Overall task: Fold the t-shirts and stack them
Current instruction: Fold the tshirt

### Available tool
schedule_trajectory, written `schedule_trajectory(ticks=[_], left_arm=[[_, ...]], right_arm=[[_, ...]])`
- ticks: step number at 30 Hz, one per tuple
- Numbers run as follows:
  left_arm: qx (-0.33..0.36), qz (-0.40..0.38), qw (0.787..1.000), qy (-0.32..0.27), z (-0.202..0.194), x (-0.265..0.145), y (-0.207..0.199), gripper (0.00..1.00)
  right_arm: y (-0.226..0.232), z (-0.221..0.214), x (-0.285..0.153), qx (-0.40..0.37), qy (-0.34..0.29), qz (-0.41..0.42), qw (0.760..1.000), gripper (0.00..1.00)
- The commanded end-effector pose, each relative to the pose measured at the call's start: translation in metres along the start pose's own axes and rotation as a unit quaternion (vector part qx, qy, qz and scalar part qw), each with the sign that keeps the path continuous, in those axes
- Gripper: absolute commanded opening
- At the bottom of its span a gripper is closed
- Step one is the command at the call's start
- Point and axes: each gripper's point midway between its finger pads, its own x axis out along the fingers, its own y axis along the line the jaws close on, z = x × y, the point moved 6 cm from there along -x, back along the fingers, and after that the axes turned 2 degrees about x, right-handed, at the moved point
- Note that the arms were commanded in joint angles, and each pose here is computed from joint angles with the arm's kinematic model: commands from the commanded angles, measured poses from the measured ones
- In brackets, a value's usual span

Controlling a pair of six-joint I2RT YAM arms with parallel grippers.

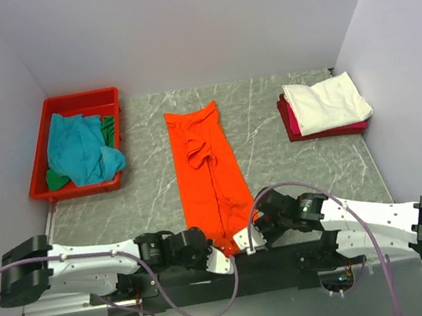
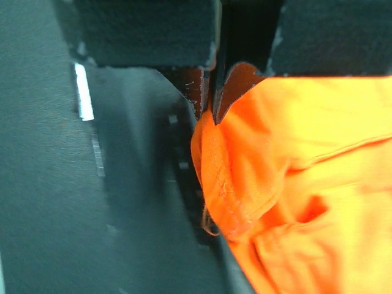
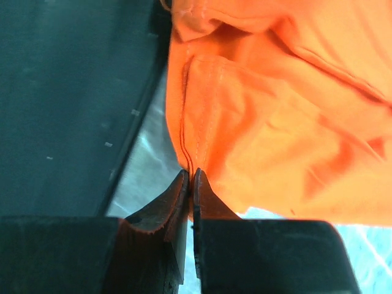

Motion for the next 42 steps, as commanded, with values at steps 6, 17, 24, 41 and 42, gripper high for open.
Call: schedule_trajectory(ticks=[6, 17, 24, 41, 42], left_arm=[[-0.045, 0.126, 0.989, -0.067, 0.007, -0.034, 0.056, 0.00], [-0.112, 0.277, 0.953, -0.051, -0.036, -0.062, 0.193, 0.00], [-0.153, 0.301, 0.940, -0.048, -0.074, -0.066, 0.257, 0.00], [-0.222, 0.300, 0.928, -0.019, -0.122, -0.056, 0.308, 0.35], [-0.214, 0.328, 0.920, -0.031, -0.118, -0.065, 0.313, 0.93]], right_arm=[[-0.055, 0.010, -0.033, 0.085, -0.052, -0.083, 0.992, 0.00], [-0.170, -0.019, -0.069, 0.187, -0.035, -0.157, 0.969, 0.00], [-0.241, -0.045, -0.065, 0.248, -0.034, -0.195, 0.948, 0.00], [-0.327, -0.086, -0.030, 0.352, -0.008, -0.247, 0.903, 0.39], [-0.333, -0.087, -0.033, 0.361, -0.008, -0.259, 0.896, 0.44]])
